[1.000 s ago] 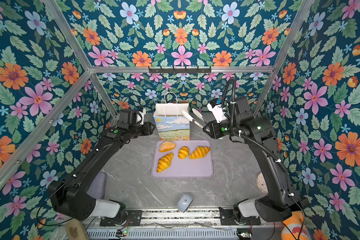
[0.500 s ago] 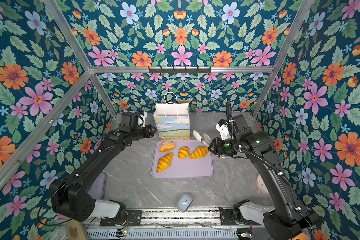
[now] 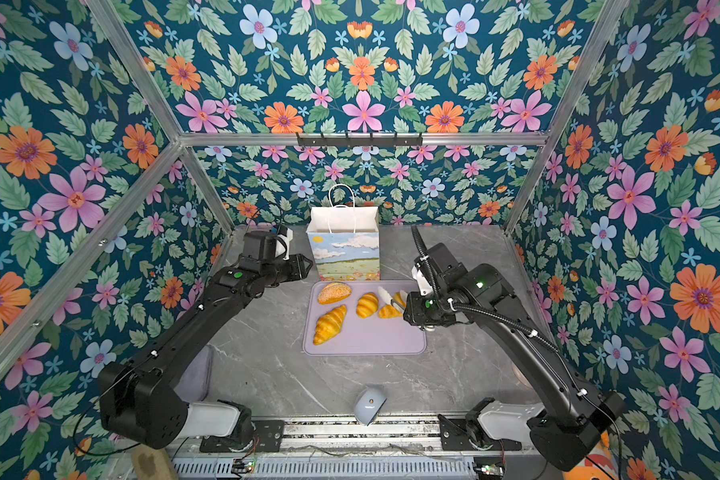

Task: Place the fake bread into the paper bag
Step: 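Lower the open tongs over the striped roll with right gripper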

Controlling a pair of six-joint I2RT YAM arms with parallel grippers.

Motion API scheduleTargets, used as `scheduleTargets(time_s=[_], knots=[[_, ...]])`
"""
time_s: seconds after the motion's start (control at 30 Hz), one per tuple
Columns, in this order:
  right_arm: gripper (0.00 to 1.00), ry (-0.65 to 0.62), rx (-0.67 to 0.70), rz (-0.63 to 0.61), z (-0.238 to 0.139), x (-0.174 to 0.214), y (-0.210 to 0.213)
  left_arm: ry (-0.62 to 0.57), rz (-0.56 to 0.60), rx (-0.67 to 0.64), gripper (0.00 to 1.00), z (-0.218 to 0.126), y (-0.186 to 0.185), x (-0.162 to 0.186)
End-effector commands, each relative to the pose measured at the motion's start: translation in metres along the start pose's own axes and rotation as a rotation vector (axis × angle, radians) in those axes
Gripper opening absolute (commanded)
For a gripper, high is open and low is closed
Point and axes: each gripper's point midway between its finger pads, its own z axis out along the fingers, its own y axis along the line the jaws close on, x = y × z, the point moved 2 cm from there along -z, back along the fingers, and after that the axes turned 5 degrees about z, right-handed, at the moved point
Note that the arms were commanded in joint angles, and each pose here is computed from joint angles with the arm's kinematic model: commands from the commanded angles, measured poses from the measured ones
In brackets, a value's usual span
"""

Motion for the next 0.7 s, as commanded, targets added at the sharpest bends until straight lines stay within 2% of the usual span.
scheduleTargets(time_s=[0.0,0.67], knots=[[0.42,-0.022,0.046,-0.001,0.009,-0.007,0.003,-0.026,-0.004,0.011,0.47,-0.002,-0.002,-0.004],[0.43,0.052,0.077,-0.021,0.077,-0.023,0.024,-0.023,-0.004,0.008,0.46,-0.001,-0.002,-0.005]])
